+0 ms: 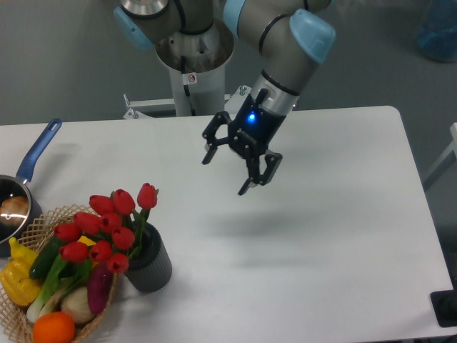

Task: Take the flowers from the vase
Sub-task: 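Move the open gripper toward the red tulips in the grey vase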

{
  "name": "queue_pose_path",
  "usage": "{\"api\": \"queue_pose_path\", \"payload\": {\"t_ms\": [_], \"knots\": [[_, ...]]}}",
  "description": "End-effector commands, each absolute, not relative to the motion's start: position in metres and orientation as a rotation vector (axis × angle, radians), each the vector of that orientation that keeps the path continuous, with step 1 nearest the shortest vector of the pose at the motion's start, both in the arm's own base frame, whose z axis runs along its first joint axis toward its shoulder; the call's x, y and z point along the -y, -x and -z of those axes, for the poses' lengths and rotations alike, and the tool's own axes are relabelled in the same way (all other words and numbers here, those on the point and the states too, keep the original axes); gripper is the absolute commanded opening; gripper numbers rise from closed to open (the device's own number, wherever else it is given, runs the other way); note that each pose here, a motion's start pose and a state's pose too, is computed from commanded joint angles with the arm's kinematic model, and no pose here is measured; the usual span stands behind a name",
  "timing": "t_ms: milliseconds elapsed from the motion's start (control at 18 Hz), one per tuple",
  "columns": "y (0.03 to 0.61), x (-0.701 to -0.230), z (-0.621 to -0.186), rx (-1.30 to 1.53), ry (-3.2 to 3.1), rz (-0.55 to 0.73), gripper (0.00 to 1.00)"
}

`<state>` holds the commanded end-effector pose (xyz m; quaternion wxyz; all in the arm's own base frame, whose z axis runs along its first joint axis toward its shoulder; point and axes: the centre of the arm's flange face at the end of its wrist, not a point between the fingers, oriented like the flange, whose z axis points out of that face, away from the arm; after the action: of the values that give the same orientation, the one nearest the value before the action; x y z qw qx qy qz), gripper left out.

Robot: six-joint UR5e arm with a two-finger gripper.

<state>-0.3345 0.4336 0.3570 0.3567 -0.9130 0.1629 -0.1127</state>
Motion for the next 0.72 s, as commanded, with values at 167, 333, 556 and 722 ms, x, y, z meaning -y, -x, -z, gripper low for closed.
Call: {"api": "queue_pose_path", "payload": {"t_ms": [167, 333, 556, 722], "knots": [[0.33, -0.441, -0.358, -0.443, 2.353, 0.294, 1.0], [0.311, -0.46, -0.35, -0.472, 2.326, 0.355, 1.0], [0.307, -0.47, -0.347, -0.463, 2.248, 0.406, 1.0], [0.305, -0.476, -0.344, -0.466, 2.207, 0.426, 1.0]]}}
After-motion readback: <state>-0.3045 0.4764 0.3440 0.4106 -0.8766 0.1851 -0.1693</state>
